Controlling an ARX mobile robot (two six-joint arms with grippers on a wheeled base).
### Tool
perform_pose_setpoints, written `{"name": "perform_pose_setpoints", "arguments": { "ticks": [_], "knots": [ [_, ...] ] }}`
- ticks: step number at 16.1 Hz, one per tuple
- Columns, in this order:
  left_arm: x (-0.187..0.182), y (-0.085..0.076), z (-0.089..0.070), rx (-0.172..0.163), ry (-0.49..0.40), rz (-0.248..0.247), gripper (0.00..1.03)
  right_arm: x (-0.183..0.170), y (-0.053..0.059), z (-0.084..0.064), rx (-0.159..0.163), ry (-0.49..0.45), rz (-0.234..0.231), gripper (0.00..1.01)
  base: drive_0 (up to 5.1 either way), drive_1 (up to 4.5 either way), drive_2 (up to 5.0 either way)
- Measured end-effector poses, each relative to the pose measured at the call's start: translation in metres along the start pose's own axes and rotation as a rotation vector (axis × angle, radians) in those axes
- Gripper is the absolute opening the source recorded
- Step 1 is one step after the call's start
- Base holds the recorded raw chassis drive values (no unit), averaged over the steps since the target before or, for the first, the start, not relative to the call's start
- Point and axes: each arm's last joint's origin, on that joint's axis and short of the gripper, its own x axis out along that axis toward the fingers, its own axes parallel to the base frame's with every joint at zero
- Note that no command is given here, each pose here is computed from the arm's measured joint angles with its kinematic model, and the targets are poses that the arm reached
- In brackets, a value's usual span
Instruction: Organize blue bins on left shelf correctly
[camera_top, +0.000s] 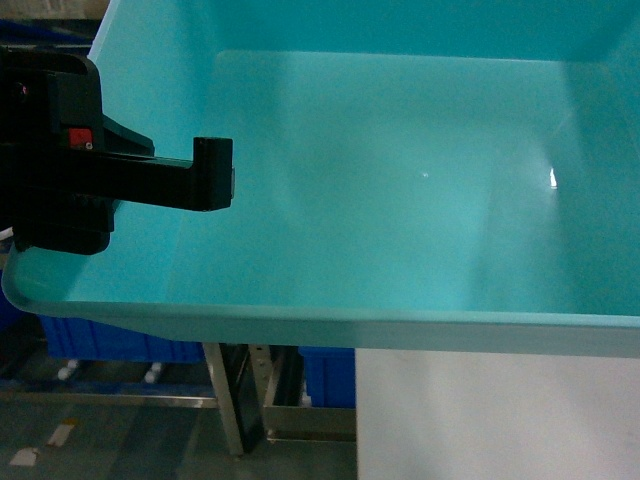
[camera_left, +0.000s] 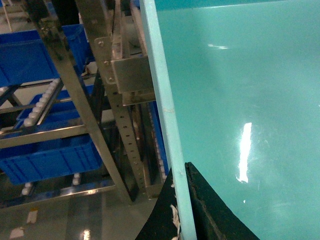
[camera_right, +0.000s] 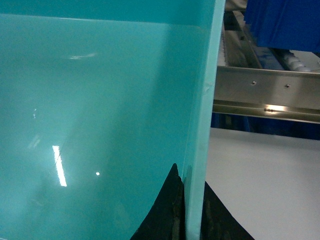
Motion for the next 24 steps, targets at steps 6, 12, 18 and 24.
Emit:
{"name": "perform_pose_setpoints", "arguments": {
  "ticks": [6,12,18,24],
  "knots": [
    [0.0000,0.0000,-0.0001,0.001,0.001,0.000,0.02,0.0001,0.0000,-0.0003,0.001,0.003,0.000,0.02,-4.9,2.50,2.5],
    [0.0000,0.0000,0.0001,0.001,-0.001,0.000,0.02,0.0000,0.0000,-0.0001,0.000,0.000,0.000,0.02,-5.0,2.46,2.5],
    [0.0000,0.0000,0.0001,0.002,-0.001,0.000,0.02,0.0000,0.0000,-0.0002,0.001,0.001,0.000,0.02,-5.0,2.42,2.4],
    [0.0000,0.0000,0.0001,0.002,-0.001,0.000,0.02,0.0000,0.0000,-0.0001,0.000,0.000,0.000,0.02,-4.9,2.51,2.5]
  ]
}}
